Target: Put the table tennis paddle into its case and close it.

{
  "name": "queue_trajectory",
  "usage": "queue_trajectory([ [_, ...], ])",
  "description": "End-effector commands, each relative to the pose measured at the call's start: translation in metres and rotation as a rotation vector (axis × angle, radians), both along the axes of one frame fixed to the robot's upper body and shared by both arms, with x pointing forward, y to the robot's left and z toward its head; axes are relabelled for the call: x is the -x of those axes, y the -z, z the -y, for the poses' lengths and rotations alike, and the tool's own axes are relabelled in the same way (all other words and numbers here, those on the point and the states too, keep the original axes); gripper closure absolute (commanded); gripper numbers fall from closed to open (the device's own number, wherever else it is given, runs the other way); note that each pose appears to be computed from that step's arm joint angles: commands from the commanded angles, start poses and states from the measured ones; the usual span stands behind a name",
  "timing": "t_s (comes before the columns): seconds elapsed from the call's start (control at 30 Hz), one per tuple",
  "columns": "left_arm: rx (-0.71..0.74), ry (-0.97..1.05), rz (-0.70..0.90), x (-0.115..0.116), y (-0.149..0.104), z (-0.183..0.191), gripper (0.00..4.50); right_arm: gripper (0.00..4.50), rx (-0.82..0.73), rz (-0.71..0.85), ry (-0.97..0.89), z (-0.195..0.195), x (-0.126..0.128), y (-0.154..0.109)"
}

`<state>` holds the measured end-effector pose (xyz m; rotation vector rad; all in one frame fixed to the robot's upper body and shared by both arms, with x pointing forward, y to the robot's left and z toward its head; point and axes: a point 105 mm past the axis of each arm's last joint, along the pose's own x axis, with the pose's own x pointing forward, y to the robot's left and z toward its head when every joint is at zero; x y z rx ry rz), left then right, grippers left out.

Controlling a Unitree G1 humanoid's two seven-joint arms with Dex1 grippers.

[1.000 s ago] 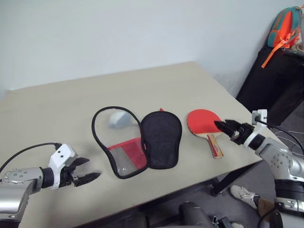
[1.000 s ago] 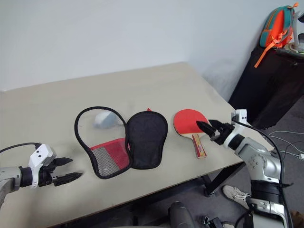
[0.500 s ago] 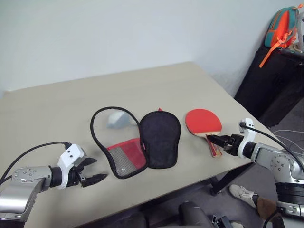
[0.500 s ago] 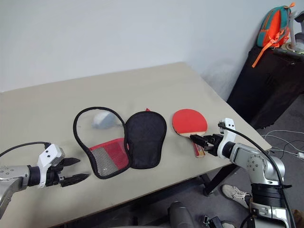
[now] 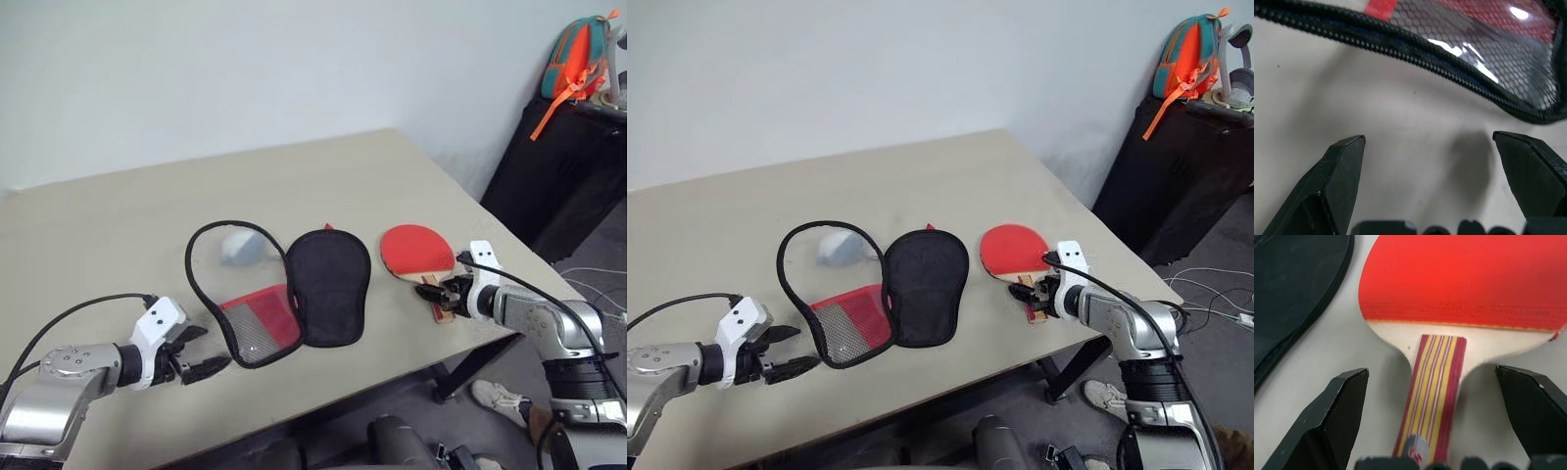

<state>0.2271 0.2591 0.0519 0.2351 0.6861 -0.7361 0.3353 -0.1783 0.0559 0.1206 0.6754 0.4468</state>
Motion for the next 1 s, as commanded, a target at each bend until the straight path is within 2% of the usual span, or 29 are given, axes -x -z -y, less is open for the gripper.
queue_trajectory([
  [0.03, 0.009, 0.013, 0.017, -0.005, 0.0, 0.002, 0.02, 0.18, -0.006, -0.025, 0.018, -0.003, -0.004, -0.004],
  [0.1, 0.008, 0.005, 0.025, -0.008, 0.001, -0.002, 0.0, 0.6, -0.034, -0.042, 0.035, -0.005, -0.005, -0.007],
  [0.17, 0.006, 0.0, 0.029, -0.01, 0.002, -0.004, 0.0, 1.42, -0.046, -0.05, 0.035, -0.006, -0.005, -0.009],
  [0.3, 0.008, -0.004, 0.02, -0.008, 0.012, -0.01, 0.0, 2.73, -0.059, -0.092, 0.071, -0.008, -0.007, -0.01],
  [0.37, 0.009, -0.003, 0.02, -0.008, 0.015, -0.012, 0.0, 3.19, -0.072, -0.099, 0.082, -0.009, -0.008, -0.011],
  [0.5, 0.008, -0.008, 0.02, -0.009, 0.024, -0.019, 0.0, 3.26, -0.098, -0.092, 0.118, -0.009, -0.013, -0.017],
  [0.63, 0.011, -0.006, 0.019, -0.008, 0.03, -0.023, 0.0, 3.26, -0.167, -0.058, 0.204, -0.003, -0.024, -0.035],
  [0.73, 0.019, -0.006, 0.016, -0.006, 0.035, -0.024, 0.0, 3.28, -0.309, 0.048, 0.203, -0.011, -0.032, -0.073],
  [0.87, 0.02, -0.001, 0.013, -0.005, 0.038, -0.025, 0.0, 3.29, -0.449, 0.116, 0.114, -0.032, -0.029, -0.11],
  [1.0, 0.022, 0.01, 0.013, -0.007, 0.035, -0.021, 0.0, 3.29, -0.499, 0.096, 0.072, -0.05, -0.025, -0.119],
])
